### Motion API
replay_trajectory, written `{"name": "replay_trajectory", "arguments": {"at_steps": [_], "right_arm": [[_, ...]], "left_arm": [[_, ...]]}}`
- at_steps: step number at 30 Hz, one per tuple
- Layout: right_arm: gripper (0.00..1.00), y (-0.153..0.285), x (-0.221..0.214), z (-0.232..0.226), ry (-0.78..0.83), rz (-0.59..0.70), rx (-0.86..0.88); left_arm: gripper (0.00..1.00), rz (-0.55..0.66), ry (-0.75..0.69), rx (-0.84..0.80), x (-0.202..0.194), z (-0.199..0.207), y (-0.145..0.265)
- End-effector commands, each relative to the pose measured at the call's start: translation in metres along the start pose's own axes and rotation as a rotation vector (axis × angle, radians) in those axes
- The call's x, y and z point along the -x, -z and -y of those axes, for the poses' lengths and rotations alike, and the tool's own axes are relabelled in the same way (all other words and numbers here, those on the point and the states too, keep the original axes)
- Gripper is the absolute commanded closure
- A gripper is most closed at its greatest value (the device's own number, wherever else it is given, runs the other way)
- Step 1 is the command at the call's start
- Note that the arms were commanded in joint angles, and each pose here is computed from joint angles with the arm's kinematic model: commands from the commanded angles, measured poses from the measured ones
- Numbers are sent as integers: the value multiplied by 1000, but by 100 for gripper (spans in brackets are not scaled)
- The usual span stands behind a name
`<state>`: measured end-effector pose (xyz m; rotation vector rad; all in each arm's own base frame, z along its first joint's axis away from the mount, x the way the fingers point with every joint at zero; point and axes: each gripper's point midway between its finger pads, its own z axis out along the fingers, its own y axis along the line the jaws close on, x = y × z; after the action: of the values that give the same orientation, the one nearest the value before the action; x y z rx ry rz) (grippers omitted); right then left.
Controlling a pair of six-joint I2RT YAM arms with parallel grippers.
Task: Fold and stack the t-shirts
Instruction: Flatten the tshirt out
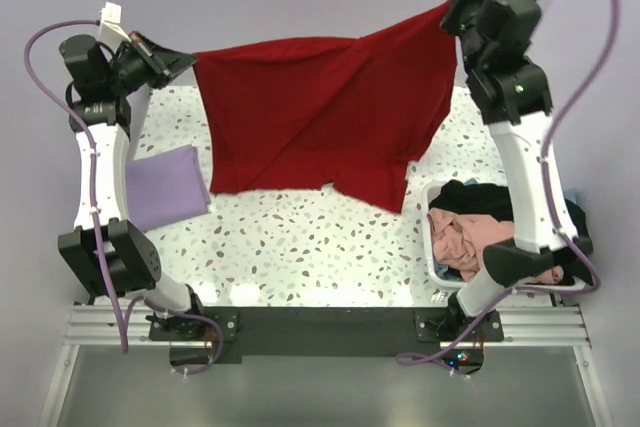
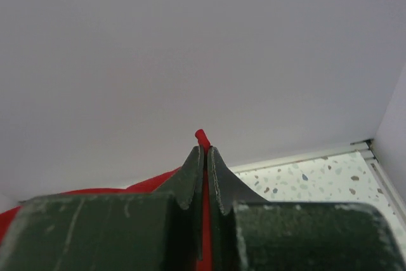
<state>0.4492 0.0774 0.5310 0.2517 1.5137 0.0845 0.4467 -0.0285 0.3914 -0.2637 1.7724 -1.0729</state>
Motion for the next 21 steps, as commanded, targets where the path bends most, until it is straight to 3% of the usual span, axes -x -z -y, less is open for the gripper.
{"name": "replay_trajectory", "arguments": {"at_steps": [1,4,12,21], "right_arm": [[100,65,97,2,-155,236,90],[100,94,118,5,-197,292,138],[100,172,171,19,-233,429,227],[100,234,223,30,-294,560,294]], "left_arm": [[100,117,-52,-282,22,92,41],[100,165,-11,-355,25,121,64],[100,295,-36,-347,26,188,123],[100,319,-29,-307,22,233,157]]}}
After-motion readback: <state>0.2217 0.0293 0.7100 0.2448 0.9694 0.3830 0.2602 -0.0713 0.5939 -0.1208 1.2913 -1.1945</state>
